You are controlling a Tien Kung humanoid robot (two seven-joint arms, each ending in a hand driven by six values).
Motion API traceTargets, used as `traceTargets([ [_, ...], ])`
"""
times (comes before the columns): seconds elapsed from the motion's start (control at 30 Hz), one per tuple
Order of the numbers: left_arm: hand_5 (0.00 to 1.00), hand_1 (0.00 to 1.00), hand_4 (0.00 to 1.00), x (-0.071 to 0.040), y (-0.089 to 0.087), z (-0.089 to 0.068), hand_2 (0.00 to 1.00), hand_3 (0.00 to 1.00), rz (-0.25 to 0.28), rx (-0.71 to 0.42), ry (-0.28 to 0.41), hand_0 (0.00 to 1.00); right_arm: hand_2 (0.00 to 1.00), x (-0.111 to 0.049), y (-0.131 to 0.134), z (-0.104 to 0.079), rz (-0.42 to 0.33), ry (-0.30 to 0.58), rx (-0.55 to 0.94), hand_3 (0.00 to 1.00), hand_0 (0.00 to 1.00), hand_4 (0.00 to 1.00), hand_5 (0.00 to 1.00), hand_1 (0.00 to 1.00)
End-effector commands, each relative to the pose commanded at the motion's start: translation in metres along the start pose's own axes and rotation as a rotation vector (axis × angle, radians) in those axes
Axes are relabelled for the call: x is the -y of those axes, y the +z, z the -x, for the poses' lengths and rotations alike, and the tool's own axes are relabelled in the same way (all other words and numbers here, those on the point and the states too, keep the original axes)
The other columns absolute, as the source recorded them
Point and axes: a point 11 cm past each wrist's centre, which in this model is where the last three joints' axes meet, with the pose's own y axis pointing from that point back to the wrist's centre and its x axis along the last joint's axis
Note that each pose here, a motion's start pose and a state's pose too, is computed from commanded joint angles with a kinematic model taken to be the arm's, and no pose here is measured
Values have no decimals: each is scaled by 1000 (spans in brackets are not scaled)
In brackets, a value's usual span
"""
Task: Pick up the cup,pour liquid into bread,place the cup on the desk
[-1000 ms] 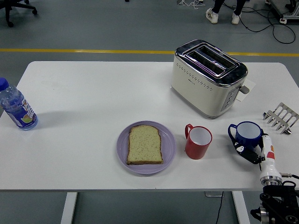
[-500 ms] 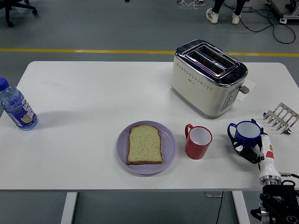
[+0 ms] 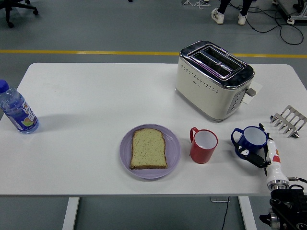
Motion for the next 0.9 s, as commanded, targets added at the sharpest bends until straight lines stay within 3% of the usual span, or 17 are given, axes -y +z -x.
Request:
traceTargets([
  [0.03,837,646,324,0,0,0,657,556,0,0,0,635,998,0,-3,0,-6,-1,1,998,998,998,301,906],
  [0.23,836,646,324,0,-1,0,657,556,-2,0,0,635,998,0,-11,0,-26,11,16,998,998,998,292,907],
  [0.47,836,646,325,0,-4,1,657,555,-3,3,-2,635,998,2,-35,-17,-95,74,55,998,998,998,283,904],
  [0.63,835,646,324,0,-5,2,657,555,-8,5,-3,636,998,3,-62,-27,-174,111,79,998,998,998,284,899],
  [0.8,835,646,324,0,-6,2,657,555,-9,8,-4,636,998,4,-106,-44,-284,168,125,998,998,998,284,899],
  [0.9,835,646,324,0,-6,2,657,554,-10,7,-4,635,964,6,-120,-49,-284,155,183,987,967,967,251,861],
])
